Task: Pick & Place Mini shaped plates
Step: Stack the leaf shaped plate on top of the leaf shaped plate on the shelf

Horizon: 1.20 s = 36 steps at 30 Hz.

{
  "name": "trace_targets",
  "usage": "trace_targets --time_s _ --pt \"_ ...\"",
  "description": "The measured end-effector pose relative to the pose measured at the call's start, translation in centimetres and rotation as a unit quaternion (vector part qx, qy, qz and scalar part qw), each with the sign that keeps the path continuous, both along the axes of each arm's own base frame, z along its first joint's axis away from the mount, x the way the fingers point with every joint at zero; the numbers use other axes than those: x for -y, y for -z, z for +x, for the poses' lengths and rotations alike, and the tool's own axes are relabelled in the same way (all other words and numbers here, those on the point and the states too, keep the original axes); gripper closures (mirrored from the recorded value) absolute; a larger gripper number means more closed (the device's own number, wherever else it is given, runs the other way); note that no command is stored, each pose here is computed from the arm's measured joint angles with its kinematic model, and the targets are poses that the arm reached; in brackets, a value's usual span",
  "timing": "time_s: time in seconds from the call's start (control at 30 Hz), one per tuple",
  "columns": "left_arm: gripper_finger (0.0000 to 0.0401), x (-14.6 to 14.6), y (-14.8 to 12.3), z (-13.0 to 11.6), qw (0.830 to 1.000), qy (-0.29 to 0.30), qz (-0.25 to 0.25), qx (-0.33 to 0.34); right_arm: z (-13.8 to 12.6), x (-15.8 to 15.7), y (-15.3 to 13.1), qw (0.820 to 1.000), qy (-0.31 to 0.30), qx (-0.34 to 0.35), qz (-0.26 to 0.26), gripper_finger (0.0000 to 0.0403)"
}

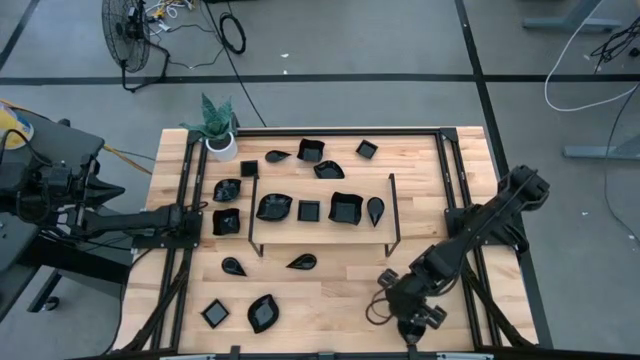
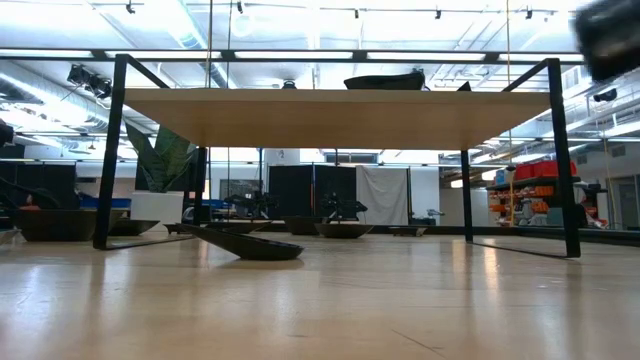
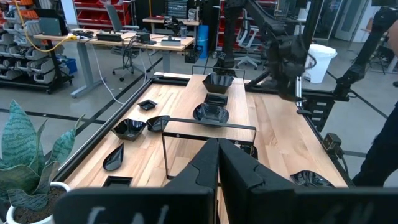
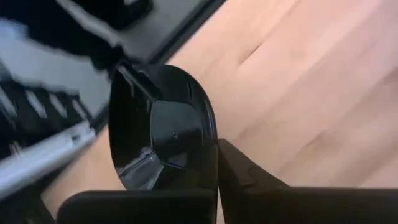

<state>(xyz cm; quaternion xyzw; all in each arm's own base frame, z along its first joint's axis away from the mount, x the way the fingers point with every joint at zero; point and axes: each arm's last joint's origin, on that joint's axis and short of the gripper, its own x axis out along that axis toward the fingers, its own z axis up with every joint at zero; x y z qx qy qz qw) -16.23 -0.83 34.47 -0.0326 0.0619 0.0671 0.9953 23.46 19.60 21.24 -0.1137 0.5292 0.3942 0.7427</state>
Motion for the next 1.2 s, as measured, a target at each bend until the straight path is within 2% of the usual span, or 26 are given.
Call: trace_targets --time_s 0.33,0.53,0.7,0.87,1.2 --pt "0.0383 0.0 0.0 0.0 1.0 0.0 0.0 0.0 3.7 2.6 -7.1 0.991 0.126 0.014 0.047 0.0403" --pt "0.0383 0.0 0.0 0.0 1.0 0.0 0.0 0.0 5.5 5.2 -10.5 0.975 0.211 0.014 0.074 0.0403" --pt "0.0383 0.0 0.0 0.0 1.0 0.0 0.0 0.0 6.6 7.8 -12.0 0.962 0.256 0.021 0.09 0.0403" --pt "0.0383 0.0 0.0 0.0 1.0 0.0 0.0 0.0 7.5 10.2 -12.9 0.956 0.272 0.038 0.102 0.0403" --pt "0.0383 0.0 0.0 0.0 1.0 0.0 0.0 0.0 9.0 14.4 -15.0 0.919 0.364 0.065 0.135 0.0403"
